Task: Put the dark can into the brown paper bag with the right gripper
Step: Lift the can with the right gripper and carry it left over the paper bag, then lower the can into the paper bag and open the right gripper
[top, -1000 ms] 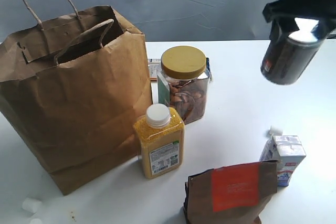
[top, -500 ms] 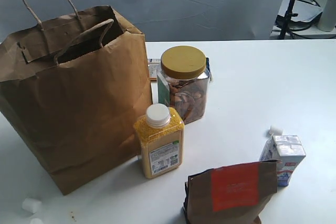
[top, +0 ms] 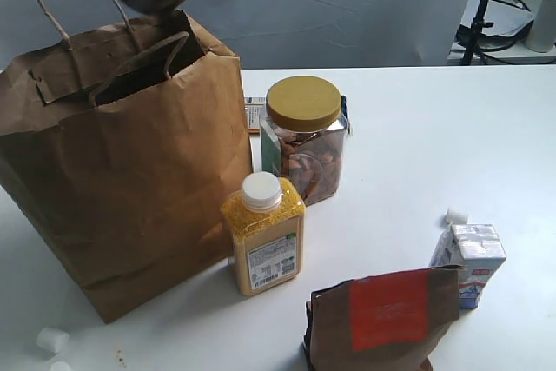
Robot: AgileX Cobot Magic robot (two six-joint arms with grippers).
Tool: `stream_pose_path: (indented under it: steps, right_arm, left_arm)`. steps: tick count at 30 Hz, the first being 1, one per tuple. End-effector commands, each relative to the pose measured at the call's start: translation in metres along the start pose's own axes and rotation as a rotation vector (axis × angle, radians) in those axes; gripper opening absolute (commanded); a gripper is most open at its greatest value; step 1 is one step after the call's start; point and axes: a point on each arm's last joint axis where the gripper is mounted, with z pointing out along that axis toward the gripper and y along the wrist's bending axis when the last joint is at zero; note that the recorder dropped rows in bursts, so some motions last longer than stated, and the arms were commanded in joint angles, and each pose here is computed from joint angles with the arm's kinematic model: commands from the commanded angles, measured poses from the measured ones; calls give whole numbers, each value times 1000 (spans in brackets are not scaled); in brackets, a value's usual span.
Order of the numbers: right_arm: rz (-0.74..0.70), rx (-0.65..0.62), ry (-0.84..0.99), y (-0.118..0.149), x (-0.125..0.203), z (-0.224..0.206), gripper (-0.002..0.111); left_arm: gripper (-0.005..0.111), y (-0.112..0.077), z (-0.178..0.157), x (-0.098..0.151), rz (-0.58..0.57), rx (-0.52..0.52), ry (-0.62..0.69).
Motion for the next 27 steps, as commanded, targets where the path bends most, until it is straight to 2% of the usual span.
stream_pose_path:
  steps: [1,10,21,23,26,27]
  right_arm:
    - [17,8,-12,-5,11,38,0]
    - [34,44,57,-22,42,89,0]
    - [43,55,120,-34,61,111,1]
    - [43,53,121,-35,62,112,7]
    - [45,52,122,-35,62,113,26]
    - [45,52,122,-35,62,112,35]
  left_arm:
    - [0,0,0,1,0,5,-5]
    - [0,0,0,1,0,5,-5]
    - [0,0,0,1,0,5,-5]
    - [0,0,0,1,0,5,-5]
    - [0,0,0,1,0,5,-5]
    - [0,0,0,1,0,5,-5]
